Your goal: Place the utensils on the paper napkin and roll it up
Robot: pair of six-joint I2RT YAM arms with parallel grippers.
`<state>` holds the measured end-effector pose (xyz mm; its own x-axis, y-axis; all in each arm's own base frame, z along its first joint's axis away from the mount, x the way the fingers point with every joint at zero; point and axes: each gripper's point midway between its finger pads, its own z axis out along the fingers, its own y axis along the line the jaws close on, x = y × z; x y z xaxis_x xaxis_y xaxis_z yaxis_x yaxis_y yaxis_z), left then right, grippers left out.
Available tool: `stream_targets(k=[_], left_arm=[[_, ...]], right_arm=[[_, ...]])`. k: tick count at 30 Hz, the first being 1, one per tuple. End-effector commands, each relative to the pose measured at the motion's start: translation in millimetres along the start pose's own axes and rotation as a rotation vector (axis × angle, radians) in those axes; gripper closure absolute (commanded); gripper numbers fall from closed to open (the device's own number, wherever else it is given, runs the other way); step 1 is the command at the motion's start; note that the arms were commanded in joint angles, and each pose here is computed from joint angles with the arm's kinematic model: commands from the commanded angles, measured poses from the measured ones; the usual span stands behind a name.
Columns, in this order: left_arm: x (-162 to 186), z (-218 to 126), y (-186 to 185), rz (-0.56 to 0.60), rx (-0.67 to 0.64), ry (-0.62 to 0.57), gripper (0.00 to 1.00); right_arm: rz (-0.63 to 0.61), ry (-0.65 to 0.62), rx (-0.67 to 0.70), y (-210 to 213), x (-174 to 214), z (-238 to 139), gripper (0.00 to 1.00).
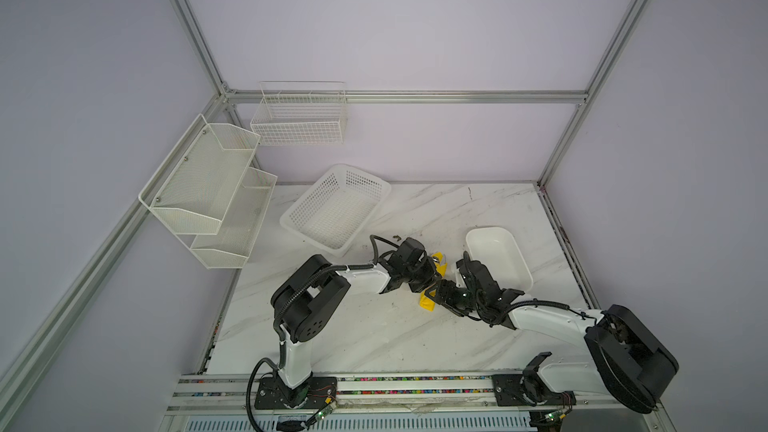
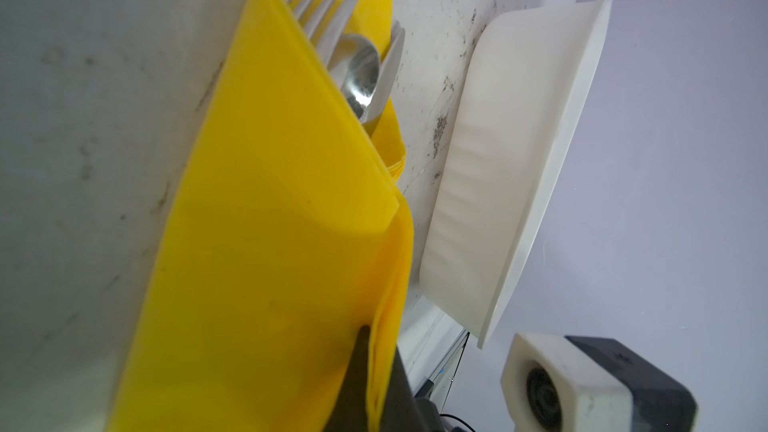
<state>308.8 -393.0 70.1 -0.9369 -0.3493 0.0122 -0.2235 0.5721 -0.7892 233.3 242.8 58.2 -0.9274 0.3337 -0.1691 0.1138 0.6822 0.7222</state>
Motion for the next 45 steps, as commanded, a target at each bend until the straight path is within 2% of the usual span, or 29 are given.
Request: stream_targets(k=[1,6,12,17,20,26,30,31,34,38,45], left_arm=[[6,3,-4,0.000,0.027,0.019,1.00],[8,4,-3,-0.001,0.026,0.022,1.00],[10,6,-2,-0.005,0.023,0.029,1.00],[12,8,-1,-0.008,0.022,0.035,1.00],[14,9,-3,-0.006,0.025,0.041,1.00],[14,10,-5,-0.004,0.030,0.047,1.00],[14,9,-8,-0.004,0.036,0.048,1.00],[14,9,-8,-0.003,0.035,0.050,1.00],[16,10,-9,-0.001,0.039,0.056,1.00],[16,11,-9,-0.002,0.038,0.057,1.00],[19,13,-9,-0.002,0.037,0.066,1.00]], right_arm=[[0.049,-0.051,-0.012,0,-10,2,0.28],[0.057,-0.051,-0.047,7,-11,5,0.26],[0.119,-0.121,-0.056,6,-22,3,0.25],[0.129,-0.134,-0.015,-3,-24,6,0.28],[0.128,-0.129,-0.006,-7,-22,6,0.35],[0.124,-0.109,0.032,-19,-15,7,0.56],[0.124,-0.104,0.025,-18,-13,4,0.65],[0.123,-0.103,0.014,-16,-13,4,0.65],[0.117,-0.090,-0.016,-7,-13,3,0.50],[0.121,-0.096,0.020,-10,-15,4,0.40],[0.110,-0.077,-0.029,-3,-14,11,0.36]])
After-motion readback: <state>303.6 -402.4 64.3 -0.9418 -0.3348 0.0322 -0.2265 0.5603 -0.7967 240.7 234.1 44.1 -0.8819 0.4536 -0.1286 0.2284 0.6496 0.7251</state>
